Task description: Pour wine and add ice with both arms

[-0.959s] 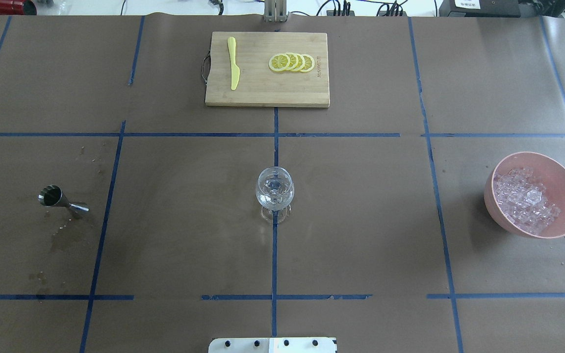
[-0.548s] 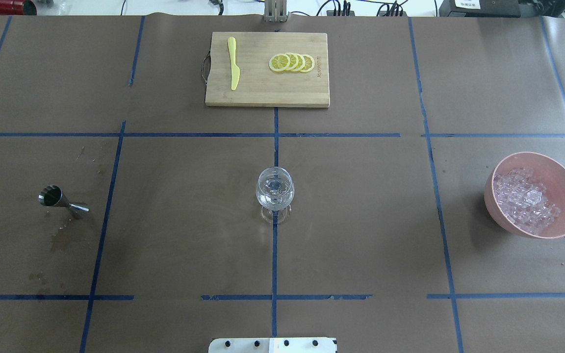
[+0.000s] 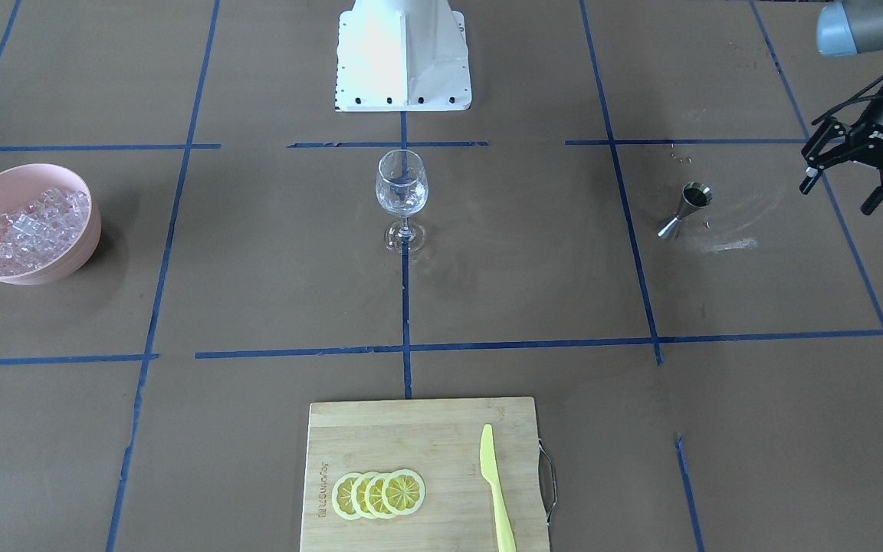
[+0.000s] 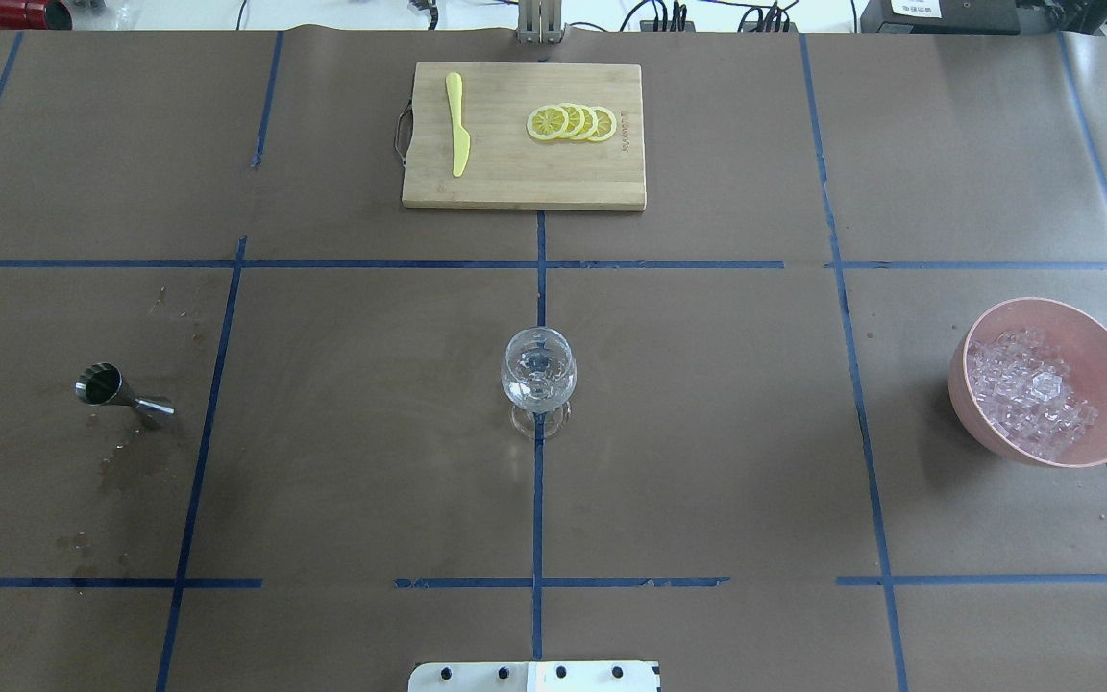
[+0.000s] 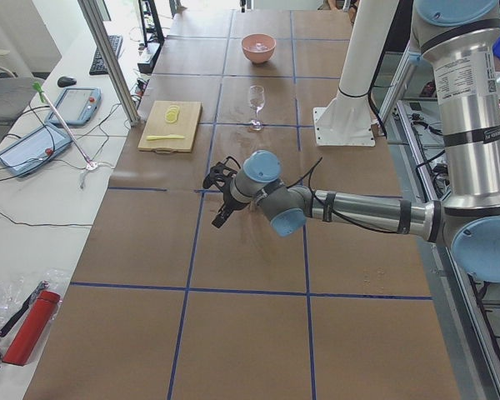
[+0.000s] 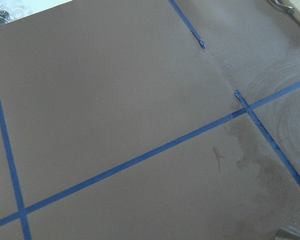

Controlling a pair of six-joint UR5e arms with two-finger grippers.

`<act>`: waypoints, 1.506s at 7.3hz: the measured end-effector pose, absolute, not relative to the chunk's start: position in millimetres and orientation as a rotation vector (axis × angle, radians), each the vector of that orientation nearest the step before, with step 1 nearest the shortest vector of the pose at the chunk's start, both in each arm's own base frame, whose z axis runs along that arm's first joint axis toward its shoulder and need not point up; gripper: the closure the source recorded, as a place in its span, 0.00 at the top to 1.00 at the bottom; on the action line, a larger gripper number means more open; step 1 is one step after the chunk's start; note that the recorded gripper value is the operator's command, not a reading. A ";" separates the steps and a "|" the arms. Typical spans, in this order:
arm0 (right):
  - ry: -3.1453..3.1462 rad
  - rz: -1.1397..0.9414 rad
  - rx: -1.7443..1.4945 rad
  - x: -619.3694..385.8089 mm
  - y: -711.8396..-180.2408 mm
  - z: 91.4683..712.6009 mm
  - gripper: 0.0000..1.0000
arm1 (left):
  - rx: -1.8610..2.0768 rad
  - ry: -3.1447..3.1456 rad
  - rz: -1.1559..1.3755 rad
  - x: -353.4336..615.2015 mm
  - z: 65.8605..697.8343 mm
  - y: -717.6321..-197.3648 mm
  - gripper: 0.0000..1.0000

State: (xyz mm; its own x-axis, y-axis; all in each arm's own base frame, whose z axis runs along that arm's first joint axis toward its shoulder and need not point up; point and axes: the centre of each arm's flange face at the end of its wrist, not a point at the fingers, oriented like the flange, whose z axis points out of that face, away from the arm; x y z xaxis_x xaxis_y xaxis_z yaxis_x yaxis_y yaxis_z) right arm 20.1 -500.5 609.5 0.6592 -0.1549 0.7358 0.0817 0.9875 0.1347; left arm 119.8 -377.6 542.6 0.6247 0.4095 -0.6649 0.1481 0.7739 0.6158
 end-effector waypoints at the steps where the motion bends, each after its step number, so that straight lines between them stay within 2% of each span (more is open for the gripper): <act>1: -0.841 -0.137 0.100 20.1 -500.9 609.0 1.00 | 0.733 0.931 0.127 132.5 550.4 -349.7 0.92; 4: -0.841 -0.148 0.126 20.0 -501.5 608.0 1.00 | 0.845 0.960 0.077 131.9 564.7 -299.6 0.90; 5: -0.842 -0.149 0.129 20.0 -501.4 607.3 1.00 | 0.872 0.972 0.088 136.4 564.4 -290.5 0.98; 8: -0.843 -0.151 0.135 20.1 -498.5 604.5 1.00 | 0.926 0.958 0.110 190.2 563.9 -264.1 0.99; 11: -0.843 -0.151 0.134 20.2 -497.1 605.2 1.00 | 0.952 0.973 -0.046 260.3 577.1 -228.3 0.99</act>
